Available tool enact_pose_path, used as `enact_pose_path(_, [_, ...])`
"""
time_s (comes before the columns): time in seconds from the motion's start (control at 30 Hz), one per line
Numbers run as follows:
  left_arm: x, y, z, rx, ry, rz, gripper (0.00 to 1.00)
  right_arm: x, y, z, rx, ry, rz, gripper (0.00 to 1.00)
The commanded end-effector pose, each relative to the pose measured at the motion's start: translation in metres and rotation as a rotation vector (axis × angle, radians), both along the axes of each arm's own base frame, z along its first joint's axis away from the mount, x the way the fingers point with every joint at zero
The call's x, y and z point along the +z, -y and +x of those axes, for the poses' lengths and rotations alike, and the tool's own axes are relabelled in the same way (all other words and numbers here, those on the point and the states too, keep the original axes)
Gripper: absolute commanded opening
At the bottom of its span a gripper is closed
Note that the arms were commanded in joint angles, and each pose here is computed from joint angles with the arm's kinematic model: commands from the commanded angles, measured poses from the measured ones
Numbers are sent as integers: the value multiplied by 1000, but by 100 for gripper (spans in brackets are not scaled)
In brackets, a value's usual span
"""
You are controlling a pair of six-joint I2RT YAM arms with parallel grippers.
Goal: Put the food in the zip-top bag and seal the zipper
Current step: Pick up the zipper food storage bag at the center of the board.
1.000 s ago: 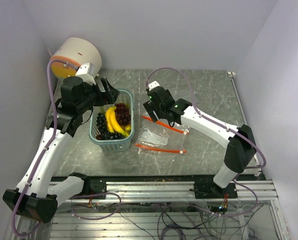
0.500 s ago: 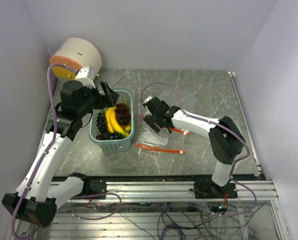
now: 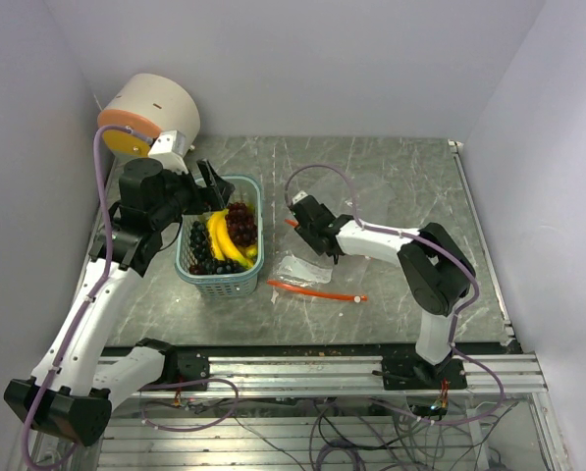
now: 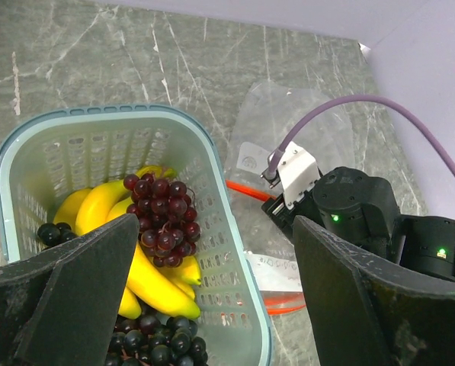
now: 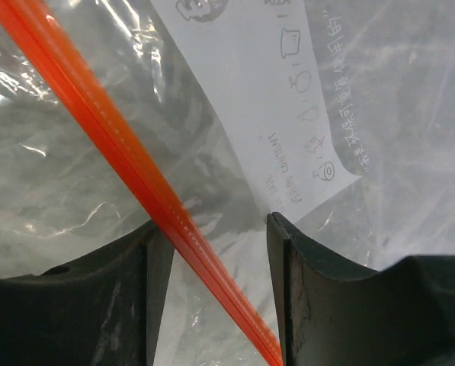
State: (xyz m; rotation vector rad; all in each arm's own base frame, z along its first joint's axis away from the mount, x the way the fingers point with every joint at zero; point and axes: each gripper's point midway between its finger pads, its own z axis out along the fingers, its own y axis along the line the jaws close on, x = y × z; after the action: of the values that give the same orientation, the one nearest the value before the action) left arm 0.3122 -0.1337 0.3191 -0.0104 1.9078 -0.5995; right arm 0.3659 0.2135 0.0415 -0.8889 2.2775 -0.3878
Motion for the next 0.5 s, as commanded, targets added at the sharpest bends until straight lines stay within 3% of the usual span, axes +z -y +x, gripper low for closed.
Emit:
enact_pose_path(0.0, [5, -1, 1, 5, 10, 17, 93, 6, 7, 9, -72, 69, 29, 45])
enact_pose_path(0.27, [5, 1, 4, -9, 6, 29, 93, 49, 6, 17, -132, 139, 120, 14])
enact_pose_path(0.3, [5, 2, 4, -13, 6, 28, 93, 59, 1, 18, -130, 139, 153, 2])
enact_pose_path(0.47, [8, 7, 4, -42, 22, 15, 93, 114, -17, 18, -137, 129, 379, 0])
